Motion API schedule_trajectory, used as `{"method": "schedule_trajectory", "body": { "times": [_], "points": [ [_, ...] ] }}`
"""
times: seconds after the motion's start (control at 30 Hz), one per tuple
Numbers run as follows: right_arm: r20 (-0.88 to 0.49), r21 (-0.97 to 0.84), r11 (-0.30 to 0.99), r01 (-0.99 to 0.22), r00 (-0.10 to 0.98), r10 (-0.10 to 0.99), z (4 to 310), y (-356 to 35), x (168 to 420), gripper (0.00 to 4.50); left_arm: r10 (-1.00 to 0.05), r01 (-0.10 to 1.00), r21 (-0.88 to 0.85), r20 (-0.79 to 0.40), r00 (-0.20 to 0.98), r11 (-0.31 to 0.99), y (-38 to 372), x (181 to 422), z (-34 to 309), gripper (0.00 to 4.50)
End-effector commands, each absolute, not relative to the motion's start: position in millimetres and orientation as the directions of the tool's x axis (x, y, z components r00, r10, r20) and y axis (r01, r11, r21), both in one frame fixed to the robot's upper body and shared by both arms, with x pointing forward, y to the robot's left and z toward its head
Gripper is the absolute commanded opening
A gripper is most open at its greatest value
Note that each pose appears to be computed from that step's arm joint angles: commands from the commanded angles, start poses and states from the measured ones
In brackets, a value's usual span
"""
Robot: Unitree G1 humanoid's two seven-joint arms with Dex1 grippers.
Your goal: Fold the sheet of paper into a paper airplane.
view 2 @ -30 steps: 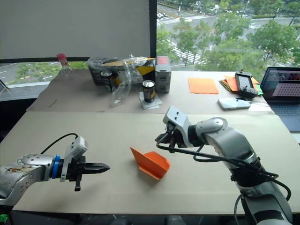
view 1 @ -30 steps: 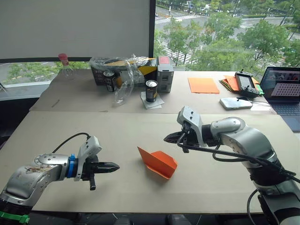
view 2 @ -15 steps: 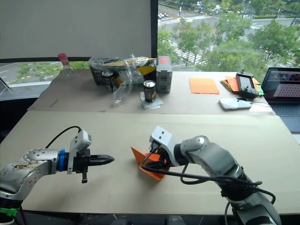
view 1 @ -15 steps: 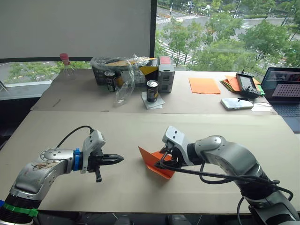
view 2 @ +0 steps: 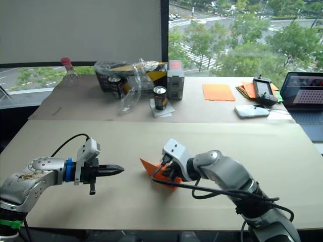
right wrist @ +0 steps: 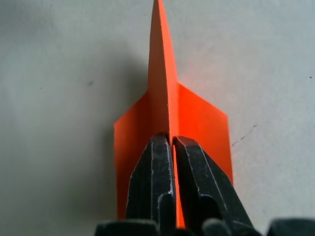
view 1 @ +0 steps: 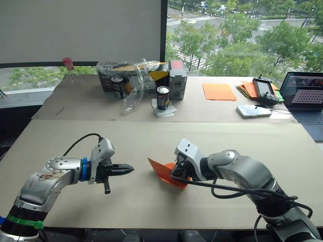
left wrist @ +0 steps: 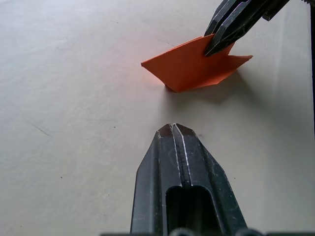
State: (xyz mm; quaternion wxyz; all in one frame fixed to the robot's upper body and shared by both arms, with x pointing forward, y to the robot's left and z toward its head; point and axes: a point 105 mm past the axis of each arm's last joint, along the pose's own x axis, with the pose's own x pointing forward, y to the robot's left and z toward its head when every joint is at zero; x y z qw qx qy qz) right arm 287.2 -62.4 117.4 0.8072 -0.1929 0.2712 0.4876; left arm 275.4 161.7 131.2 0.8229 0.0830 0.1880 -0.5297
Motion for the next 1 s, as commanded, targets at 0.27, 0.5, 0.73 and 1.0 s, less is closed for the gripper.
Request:
{"method": "schedule_trajectory", "body": {
  "times": [0.27, 0.5, 0.73, 1.0],
  "points": [
    [-0.439, -0.093, 0.853, -0.514, 0.79, 0.428, 179, -191, 382, 0.02, -0.884, 0.904, -0.079, -0.257, 0.39, 0.421, 148, 286, 160, 0.0],
    [-0.358, -0.201, 0.972, -0.124, 0.932, 0.045, 201, -308, 417, 0.02, -0.884, 0.901, -0.11, -0.278, 0.377, 0.419, 137, 281, 145, 0.0],
    [-0.375, -0.127, 0.992, -0.01, 0.926, -0.039, 179, -331, 422, 0.02, -0.876, 0.89, -0.105, -0.262, 0.405, 0.443, 133, 283, 144, 0.0],
    [-0.412, -0.059, 0.998, -0.002, 0.911, -0.023, 165, -331, 422, 0.02, -0.845, 0.876, -0.039, -0.288, 0.45, 0.481, 139, 288, 138, 0.0]
  ]
}}
